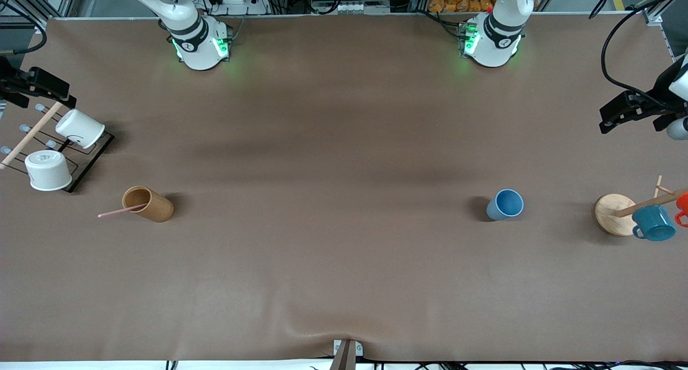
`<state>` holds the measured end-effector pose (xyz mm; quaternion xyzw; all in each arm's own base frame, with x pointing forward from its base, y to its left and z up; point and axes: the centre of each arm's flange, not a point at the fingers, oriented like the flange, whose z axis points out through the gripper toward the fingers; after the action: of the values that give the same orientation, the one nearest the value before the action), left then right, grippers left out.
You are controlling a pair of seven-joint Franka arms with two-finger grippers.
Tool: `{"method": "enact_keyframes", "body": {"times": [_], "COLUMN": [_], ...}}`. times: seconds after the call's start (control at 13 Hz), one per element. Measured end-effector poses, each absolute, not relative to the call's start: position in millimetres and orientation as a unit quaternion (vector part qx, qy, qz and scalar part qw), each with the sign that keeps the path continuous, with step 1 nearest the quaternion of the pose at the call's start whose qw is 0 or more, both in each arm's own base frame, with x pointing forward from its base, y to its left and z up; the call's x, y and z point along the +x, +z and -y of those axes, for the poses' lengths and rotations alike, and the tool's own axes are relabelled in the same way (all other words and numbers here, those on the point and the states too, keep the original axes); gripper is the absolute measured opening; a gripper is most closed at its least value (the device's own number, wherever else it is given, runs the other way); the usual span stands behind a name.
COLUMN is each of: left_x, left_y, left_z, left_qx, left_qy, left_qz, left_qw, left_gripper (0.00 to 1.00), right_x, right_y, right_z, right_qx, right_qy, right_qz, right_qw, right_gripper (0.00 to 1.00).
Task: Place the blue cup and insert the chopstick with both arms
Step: 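Reach the left gripper to the blue cup while the right gripper reaches the chopstick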
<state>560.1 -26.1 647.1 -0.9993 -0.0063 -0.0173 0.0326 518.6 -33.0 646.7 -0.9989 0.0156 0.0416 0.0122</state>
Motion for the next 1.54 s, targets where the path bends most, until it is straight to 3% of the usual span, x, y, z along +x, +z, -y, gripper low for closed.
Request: {"method": "enact_keyframes", "body": {"times": [0.46, 0.85, 1.54], "left_x": [561.6, 602.5, 623.6], "left_y": [638.6, 551.3, 341.7], "left_z": [27.6, 16.8, 21.0], "left_qx": [-1.000, -1.000, -0.999], "left_qy": [-0.005, 0.011, -0.021], "left_qz": [0.007, 0.016, 0.015], "left_qw": [0.015, -0.002, -0.020], "left_gripper": [1.00, 1.00, 1.00], "right_x": [518.7, 523.5, 627.3], "right_y": [646.6, 637.9, 489.3], "right_z": [31.7, 31.2, 54.3], "right_qx": [-0.999, -0.999, -0.996], "right_qy": [0.042, 0.050, 0.086], "right_qz": [-0.015, -0.014, -0.031], "right_qw": [0.012, 0.012, -0.004], "right_gripper": [1.00, 1.00, 1.00]}}
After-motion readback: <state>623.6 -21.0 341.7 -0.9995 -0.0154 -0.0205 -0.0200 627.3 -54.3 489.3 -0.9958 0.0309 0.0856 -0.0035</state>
